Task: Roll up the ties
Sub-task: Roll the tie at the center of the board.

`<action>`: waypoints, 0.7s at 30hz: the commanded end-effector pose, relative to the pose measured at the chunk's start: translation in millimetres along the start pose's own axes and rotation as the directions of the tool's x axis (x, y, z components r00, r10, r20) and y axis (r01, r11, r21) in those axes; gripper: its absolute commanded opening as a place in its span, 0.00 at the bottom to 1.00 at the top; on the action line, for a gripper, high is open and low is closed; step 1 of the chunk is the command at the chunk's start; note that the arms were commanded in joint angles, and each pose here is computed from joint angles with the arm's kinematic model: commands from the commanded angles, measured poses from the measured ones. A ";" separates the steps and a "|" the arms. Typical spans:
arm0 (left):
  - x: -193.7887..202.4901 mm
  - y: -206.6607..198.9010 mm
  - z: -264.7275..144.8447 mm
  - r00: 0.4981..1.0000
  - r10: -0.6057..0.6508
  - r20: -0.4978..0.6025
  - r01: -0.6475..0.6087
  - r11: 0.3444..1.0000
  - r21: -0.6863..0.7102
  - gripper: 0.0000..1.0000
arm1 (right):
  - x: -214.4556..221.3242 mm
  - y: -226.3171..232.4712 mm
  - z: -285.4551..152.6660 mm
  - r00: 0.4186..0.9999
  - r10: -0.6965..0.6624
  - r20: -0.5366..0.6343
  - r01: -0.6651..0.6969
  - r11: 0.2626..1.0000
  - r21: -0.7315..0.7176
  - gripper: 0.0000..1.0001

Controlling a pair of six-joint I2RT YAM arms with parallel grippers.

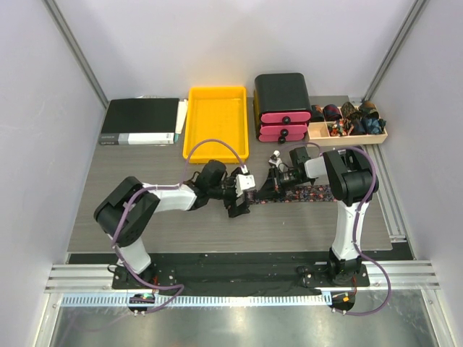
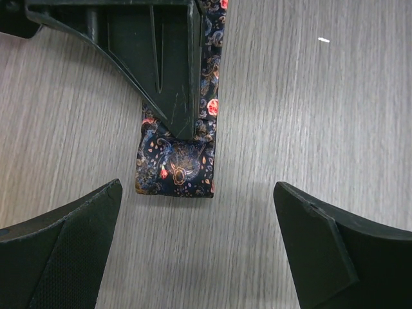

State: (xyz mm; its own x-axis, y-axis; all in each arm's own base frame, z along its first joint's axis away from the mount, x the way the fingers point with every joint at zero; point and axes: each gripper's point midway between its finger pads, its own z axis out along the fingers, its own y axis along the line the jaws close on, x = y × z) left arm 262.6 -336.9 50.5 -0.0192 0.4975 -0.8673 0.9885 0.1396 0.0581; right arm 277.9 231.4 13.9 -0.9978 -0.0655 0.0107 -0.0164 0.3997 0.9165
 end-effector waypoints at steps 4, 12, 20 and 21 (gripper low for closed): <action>-4.0 9.9 14.2 0.998 0.028 0.057 -0.025 0.999 -0.039 0.96 | 39.6 -57.8 9.6 0.983 0.181 -0.044 -0.169 0.966 0.197 0.01; 4.8 8.4 28.8 0.998 0.038 0.040 -0.037 0.999 -0.028 0.82 | 41.8 -57.1 11.2 0.979 0.195 -0.053 -0.183 0.967 0.178 0.01; 14.6 0.0 35.6 0.998 0.059 0.001 -0.059 0.998 -0.002 0.68 | 45.3 -57.2 11.8 0.977 0.205 -0.061 -0.191 0.966 0.174 0.01; 15.3 0.4 36.1 0.998 0.056 -0.005 -0.056 0.998 -0.001 0.65 | 45.4 -57.0 11.7 0.977 0.203 -0.060 -0.190 0.966 0.174 0.01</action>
State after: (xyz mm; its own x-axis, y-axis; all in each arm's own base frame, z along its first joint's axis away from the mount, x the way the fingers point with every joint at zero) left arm 266.6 -353.4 23.9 -0.0052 0.4941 -0.8694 0.9869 0.1429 0.0753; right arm 275.5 232.1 14.4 -0.9973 -0.0727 0.0118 -0.0169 0.3818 0.9241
